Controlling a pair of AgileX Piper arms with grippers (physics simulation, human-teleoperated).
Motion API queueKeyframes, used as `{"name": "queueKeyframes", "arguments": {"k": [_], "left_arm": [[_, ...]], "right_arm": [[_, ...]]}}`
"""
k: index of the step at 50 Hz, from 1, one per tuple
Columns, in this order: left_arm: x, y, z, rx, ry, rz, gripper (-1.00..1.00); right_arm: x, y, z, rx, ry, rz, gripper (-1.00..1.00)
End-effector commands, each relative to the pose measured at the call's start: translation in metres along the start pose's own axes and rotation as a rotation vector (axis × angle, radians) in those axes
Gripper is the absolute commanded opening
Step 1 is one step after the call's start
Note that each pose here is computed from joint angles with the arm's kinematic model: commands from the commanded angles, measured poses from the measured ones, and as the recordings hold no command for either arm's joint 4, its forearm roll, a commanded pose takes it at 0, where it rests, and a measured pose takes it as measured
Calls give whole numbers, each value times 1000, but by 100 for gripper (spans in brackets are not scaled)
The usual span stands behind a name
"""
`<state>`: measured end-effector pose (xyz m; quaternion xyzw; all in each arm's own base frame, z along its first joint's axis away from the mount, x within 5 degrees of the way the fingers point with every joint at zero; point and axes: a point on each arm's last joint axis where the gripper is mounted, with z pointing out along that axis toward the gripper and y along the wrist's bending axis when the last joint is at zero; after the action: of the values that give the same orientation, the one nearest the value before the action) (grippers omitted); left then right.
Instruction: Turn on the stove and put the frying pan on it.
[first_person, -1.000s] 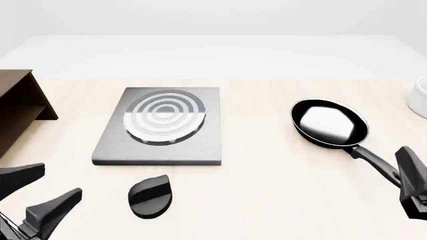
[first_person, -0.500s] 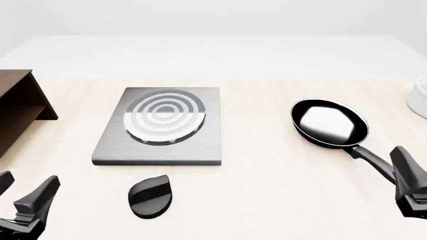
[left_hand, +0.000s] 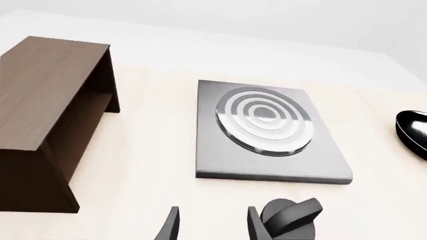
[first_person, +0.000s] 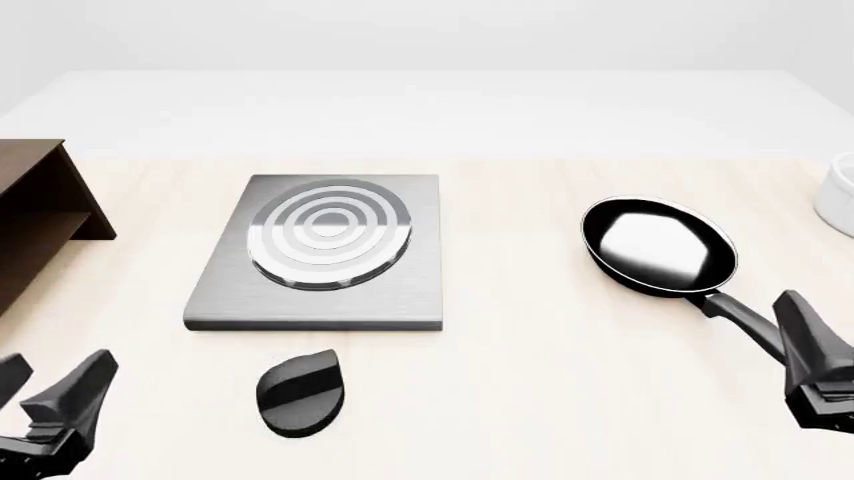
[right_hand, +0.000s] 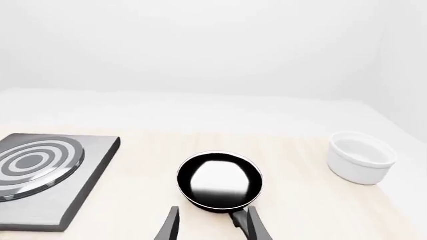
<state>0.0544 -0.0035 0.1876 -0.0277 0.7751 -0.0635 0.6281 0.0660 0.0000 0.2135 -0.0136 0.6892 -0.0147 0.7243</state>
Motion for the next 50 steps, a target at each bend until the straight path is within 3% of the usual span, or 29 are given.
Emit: {"name": "queueKeyframes", "arguments": {"k": [1, 5, 8, 10, 12, 16, 19, 25, 27, 29, 30, 34, 35, 42, 50], "left_arm": [[2, 1, 0, -6, 13, -7, 100], [2, 1, 0, -6, 16, -7, 100], [2, 1, 0, -6, 18, -11, 100], [3, 1, 0, -6, 19, -15, 100], [3, 1, 0, -6, 20, -16, 100], [3, 0, 0, -5, 22, -24, 100], [3, 0, 0, -3, 22, -33, 100], [3, 0, 0, 0, 25, -46, 100], [3, 0, 0, 2, 24, -51, 100], [3, 0, 0, 4, 24, -54, 100], [3, 0, 0, 6, 23, -57, 100], [3, 0, 0, 8, 22, -64, 100], [3, 0, 0, 8, 22, -66, 100], [3, -1, 0, 13, 22, -74, 100], [3, -1, 0, 15, 23, -80, 100]], "right_arm": [[-1, 2, 12, -33, 34, 1, 100], [-8, 4, 21, -53, 58, -31, 100], [-22, 6, 27, -76, 73, 11, 100], [-23, 10, 45, -106, 145, 24, 100], [-24, 11, 50, -105, 158, 26, 100], [-22, 19, 69, -143, 261, 113, 100], [-27, 24, 68, -172, 289, 149, 100], [-47, 27, 65, -209, 337, 121, 100], [-46, 21, 75, -154, 407, 83, 100], [-52, 25, 71, -177, 414, 127, 100], [-61, 25, 64, -195, 395, 133, 100], [-61, 24, 70, -170, 451, 152, 100], [-67, 25, 67, -185, 442, 142, 100], [-82, 26, 86, -203, 566, 6, 100], [-82, 24, 109, -200, 707, -102, 100]]}}
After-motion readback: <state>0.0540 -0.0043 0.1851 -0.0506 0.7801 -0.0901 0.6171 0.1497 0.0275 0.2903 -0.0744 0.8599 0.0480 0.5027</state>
